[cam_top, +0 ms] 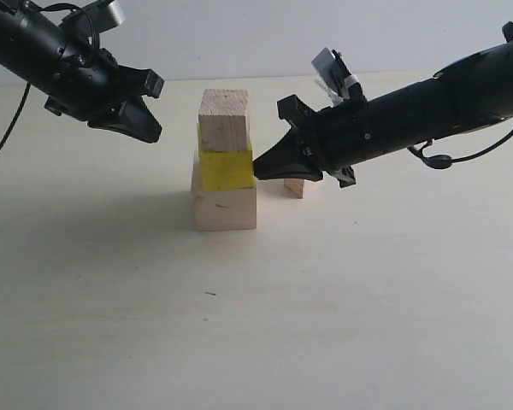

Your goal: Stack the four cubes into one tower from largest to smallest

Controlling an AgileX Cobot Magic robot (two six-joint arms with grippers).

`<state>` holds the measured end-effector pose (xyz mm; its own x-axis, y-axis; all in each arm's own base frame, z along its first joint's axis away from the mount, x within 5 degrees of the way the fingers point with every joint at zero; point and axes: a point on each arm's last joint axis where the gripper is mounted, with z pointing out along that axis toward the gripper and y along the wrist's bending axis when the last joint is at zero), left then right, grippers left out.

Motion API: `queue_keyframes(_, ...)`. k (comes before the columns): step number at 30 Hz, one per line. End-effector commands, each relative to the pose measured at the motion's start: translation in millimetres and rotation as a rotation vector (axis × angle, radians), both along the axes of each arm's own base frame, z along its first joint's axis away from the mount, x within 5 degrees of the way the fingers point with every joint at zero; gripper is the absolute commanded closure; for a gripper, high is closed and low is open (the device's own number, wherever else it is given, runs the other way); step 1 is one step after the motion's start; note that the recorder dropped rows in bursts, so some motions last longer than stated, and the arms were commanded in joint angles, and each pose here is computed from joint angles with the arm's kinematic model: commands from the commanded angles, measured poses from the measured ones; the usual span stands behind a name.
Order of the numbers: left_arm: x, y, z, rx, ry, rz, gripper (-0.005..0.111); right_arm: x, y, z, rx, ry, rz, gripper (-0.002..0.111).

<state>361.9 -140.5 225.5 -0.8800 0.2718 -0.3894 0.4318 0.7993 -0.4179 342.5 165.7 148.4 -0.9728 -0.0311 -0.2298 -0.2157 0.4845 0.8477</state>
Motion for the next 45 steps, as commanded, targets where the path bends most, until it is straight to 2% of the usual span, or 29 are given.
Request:
queue_keyframes(1,-2.2,0.1,4.2,-0.008,-0.004,-0.005,0.107,0.0,2.4,2.5,0.015,-0.01,0.011,0.108)
queue_keyframes(34,-2.0,0.2,4.2,-0.008,-0.005,-0.003,0.107,-3.7,3.7,4.6,0.041,0.003,0.051,0.108)
queue_keyframes(39,-2.8,0.1,4.9,-0.009,-0.002,-0.007,0.107,2.3,-8.7,8.0,0.042,-0.002,0.006,0.108)
queue_keyframes(45,-2.8,0.1,4.9,-0.009,-0.002,-0.007,0.107,10.6,-29.2,28.5,0.077,-0.047,-0.075,0.108)
